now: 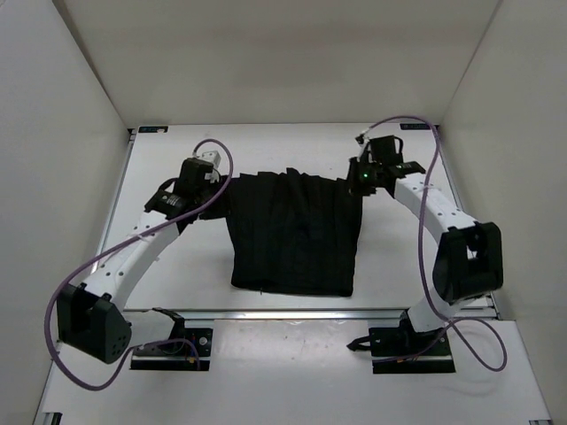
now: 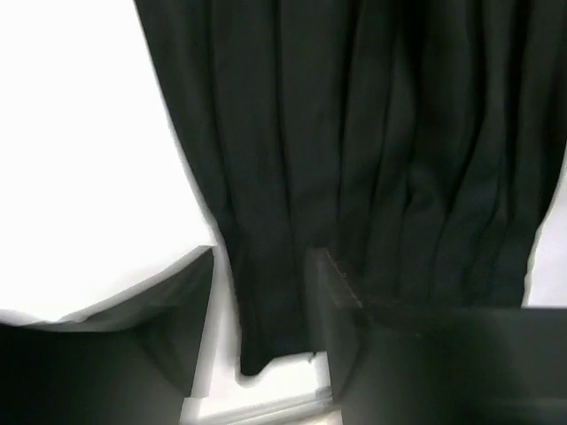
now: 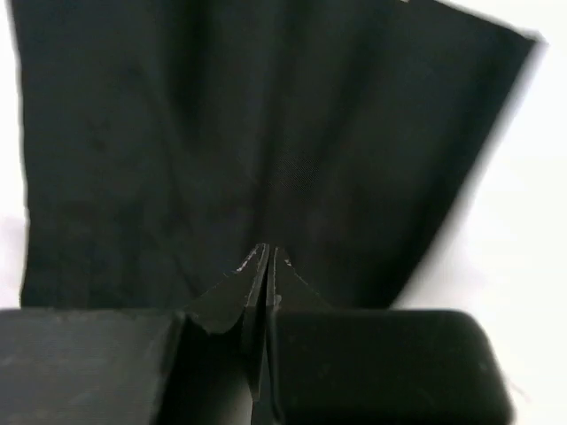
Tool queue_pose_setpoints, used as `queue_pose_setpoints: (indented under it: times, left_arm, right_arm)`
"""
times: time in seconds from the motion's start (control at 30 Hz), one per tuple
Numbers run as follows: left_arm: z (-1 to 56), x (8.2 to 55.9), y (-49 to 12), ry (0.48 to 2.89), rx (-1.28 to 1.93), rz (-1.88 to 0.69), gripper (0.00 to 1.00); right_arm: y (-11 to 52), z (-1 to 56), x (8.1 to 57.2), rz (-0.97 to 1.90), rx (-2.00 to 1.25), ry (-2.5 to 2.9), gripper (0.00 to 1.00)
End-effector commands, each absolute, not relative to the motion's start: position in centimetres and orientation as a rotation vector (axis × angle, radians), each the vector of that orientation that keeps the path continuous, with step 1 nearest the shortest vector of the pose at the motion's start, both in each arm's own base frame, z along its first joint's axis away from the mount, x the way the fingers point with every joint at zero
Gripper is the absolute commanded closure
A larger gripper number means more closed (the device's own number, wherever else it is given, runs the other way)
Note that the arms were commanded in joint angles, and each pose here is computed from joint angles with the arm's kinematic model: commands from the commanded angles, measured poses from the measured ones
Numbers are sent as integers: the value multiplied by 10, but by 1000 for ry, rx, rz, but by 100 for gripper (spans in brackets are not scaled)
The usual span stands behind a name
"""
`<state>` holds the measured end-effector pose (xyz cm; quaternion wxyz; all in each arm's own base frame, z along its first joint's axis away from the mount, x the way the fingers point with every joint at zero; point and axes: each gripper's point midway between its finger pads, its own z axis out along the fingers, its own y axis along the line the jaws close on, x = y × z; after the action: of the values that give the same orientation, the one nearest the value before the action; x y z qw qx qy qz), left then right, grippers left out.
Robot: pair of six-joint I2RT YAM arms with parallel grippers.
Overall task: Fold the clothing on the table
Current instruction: Flatten the skirt out
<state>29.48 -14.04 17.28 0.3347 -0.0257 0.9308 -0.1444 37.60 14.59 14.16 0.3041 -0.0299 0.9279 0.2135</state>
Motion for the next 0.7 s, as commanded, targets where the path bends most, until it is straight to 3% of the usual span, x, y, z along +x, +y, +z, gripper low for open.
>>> queue_pose_setpoints:
  times: [0.0,0.07,0.23,0.4,0.67]
  left_arm:
    - [169,332,-151,2341,39,-364,53]
    - [164,350,-165,2285,7,-418,81]
    - [119,378,-202,2277,-71,-458,99]
    - [62,394,-217,2417,-125,-475,100]
    - [8,399,-192,2602,-218,-351,100]
  right_arm:
    - [180,128,395,613,-188,2459,100]
    - [192,115,405,637,-198,2474,100]
    - [212,82,429,663,-176,2531,100]
    - [212,49,436,573,-187,2603,100]
    - [172,16,426,474,-75,2697,100]
